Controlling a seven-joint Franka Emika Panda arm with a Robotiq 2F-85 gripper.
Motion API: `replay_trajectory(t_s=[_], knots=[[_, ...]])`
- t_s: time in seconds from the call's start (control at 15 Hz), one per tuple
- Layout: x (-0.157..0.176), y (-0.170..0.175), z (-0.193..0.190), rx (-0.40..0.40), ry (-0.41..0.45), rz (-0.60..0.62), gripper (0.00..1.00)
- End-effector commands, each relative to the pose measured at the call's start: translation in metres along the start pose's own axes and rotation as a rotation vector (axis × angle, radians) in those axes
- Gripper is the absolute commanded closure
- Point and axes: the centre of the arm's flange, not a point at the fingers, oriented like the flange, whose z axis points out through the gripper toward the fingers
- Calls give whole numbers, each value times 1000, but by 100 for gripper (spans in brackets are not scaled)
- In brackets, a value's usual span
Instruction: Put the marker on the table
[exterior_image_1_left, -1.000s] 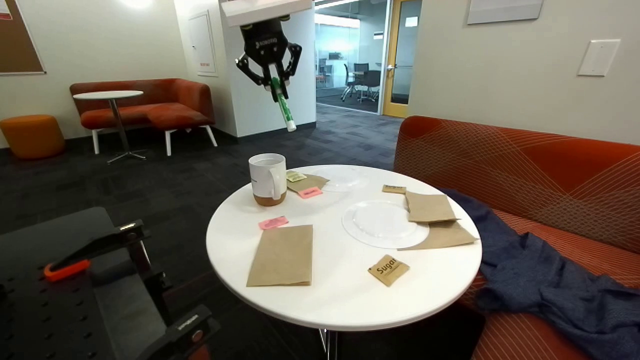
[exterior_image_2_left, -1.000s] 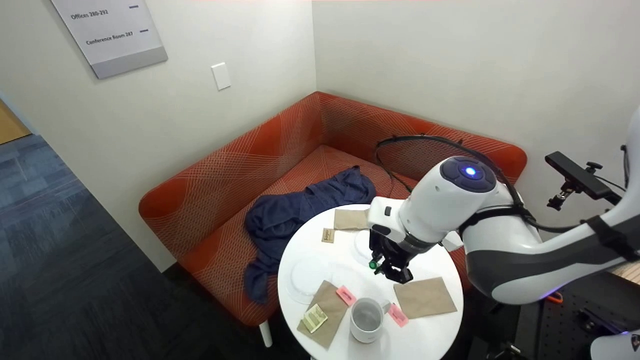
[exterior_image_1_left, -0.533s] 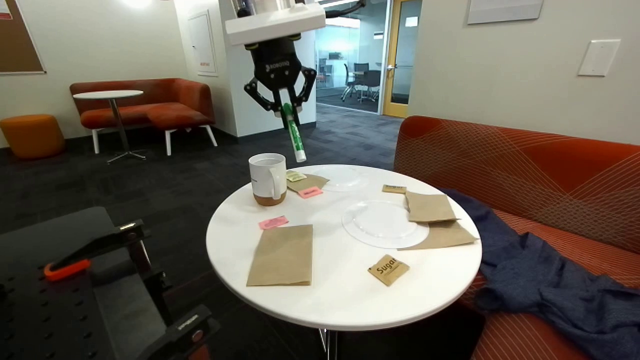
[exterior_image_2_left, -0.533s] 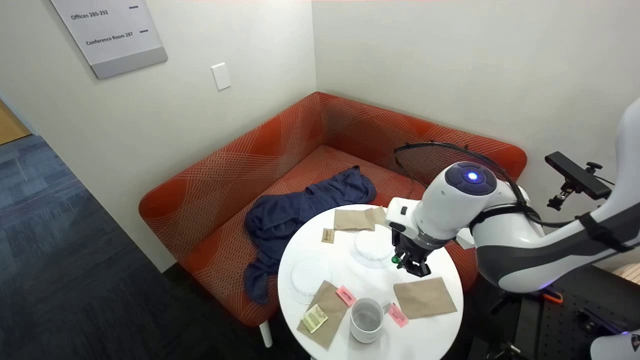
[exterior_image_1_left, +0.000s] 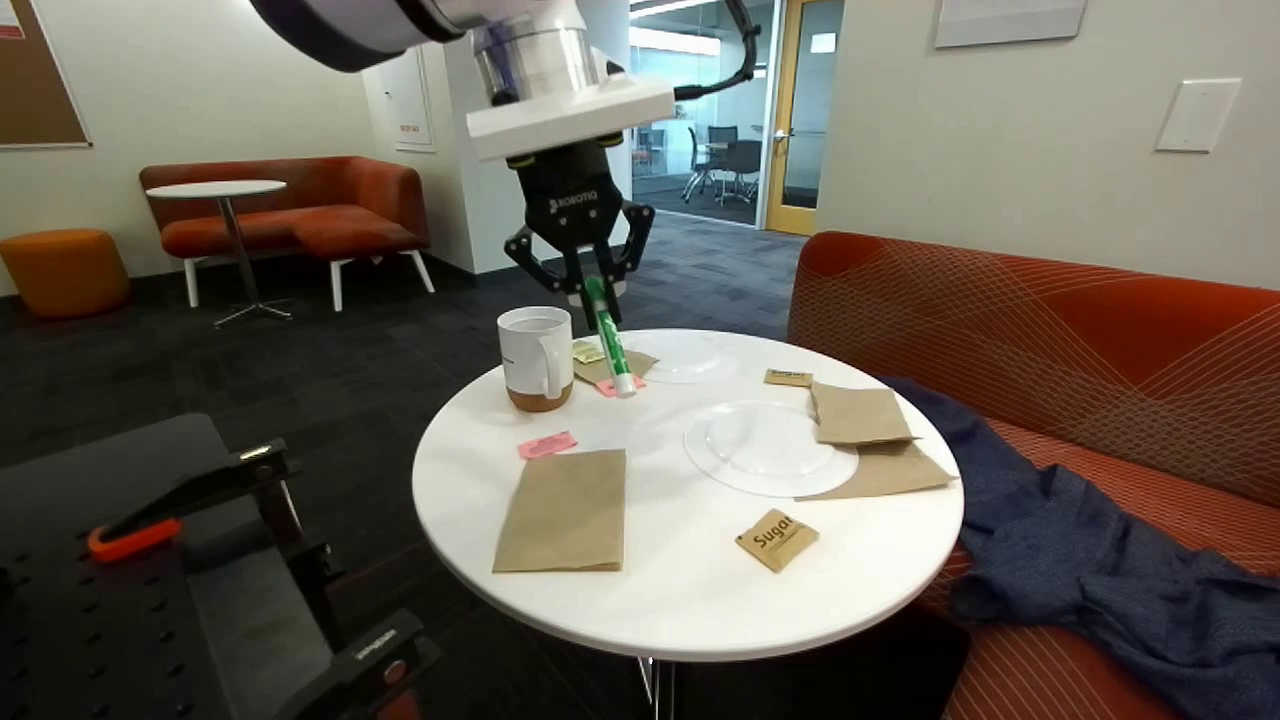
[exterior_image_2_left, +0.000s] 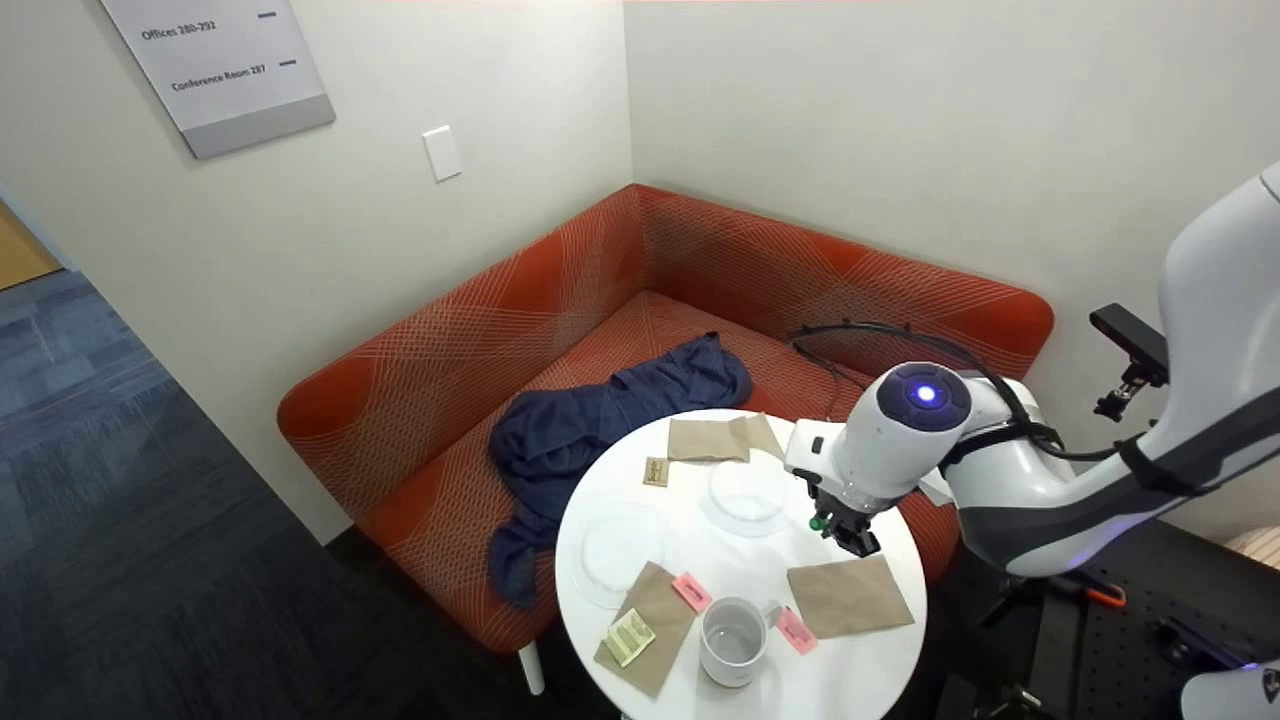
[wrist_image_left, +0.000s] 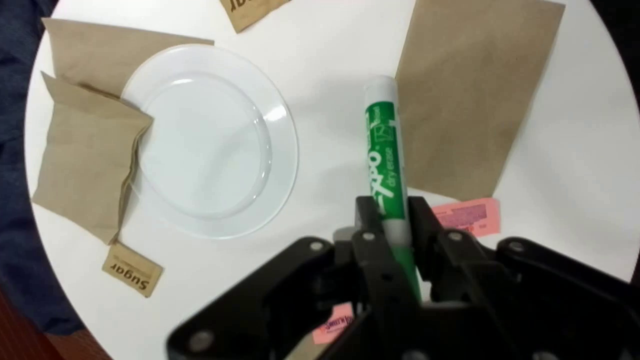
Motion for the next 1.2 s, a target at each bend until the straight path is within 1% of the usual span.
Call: replay_trajectory(t_s=[0.0,0.4,0.67,1.13], knots=[[-1,-1,33,-2,-54,-1,95],[1,4,72,28,-97,-4,95],[8,16,92,36,-113,-5,95],[8,20,126,60,-143,-5,95]])
